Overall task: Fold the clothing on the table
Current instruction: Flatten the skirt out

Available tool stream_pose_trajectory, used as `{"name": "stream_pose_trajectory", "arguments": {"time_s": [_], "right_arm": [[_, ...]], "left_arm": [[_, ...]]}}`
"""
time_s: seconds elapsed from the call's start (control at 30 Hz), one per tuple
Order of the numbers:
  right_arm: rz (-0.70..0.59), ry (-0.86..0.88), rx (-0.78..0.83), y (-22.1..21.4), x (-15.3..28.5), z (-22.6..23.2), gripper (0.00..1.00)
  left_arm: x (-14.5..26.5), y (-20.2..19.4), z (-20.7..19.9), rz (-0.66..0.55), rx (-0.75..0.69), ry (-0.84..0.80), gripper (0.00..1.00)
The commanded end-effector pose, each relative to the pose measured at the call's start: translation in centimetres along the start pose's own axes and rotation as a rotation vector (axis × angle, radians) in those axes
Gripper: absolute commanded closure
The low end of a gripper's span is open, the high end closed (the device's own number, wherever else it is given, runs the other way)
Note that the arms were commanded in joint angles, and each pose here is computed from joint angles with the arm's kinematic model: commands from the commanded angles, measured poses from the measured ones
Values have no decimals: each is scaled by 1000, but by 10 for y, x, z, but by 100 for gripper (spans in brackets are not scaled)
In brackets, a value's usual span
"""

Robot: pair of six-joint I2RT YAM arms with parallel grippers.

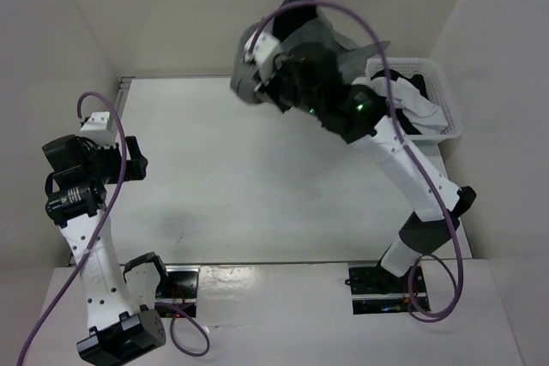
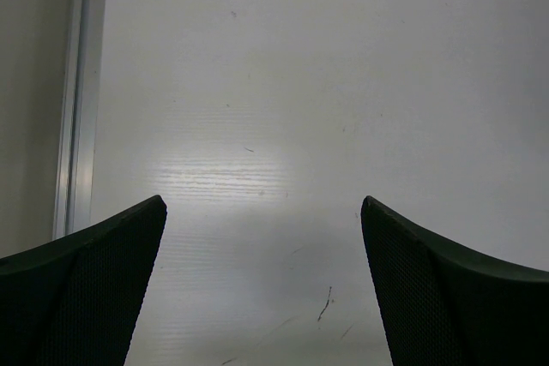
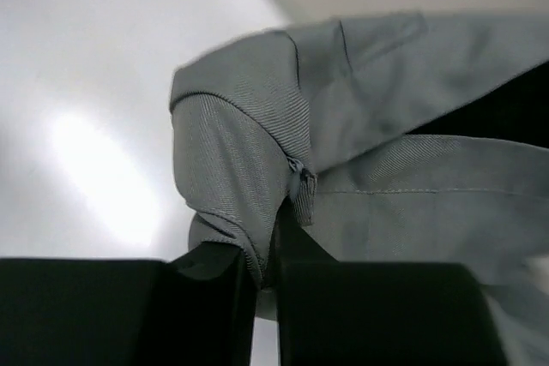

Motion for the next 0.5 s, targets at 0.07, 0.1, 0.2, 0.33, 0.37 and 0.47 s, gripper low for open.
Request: {"name": "stream_pose_trajectory", "arguments": {"time_s": [0.07,0.1,0.2,0.33,0.37,0.47], "right_arm": [[414,130,230,-127,-42,104,45],[484,133,271,-153,-41,117,24],[610,211,366,-202,-42,160,13],[613,172,351,-214,-50,162,11],[595,149,350,-209,-50,159,10],[572,104,306,-201,-56,139,9]], "left_arm": [[4,4,-1,-34,-18,-7,0],[4,4,-1,-34,-18,-7,0],[6,5,-2,-42,-22,-5,0],[6,5,-3,-46,-33,-15,0],[6,4,-4,-41,-29,-28,0],[6,5,-7,-49,-40,-49,0]]}}
Point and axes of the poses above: each gripper's point midway between its finger pads, its own x axis back along the fingers, its own z axis along the line the jaws close on, y = z × x, the point moved 6 cm from there along x, back along the fingers, and after that the axes turned 8 degrees about -x, right-handed, at the moved point
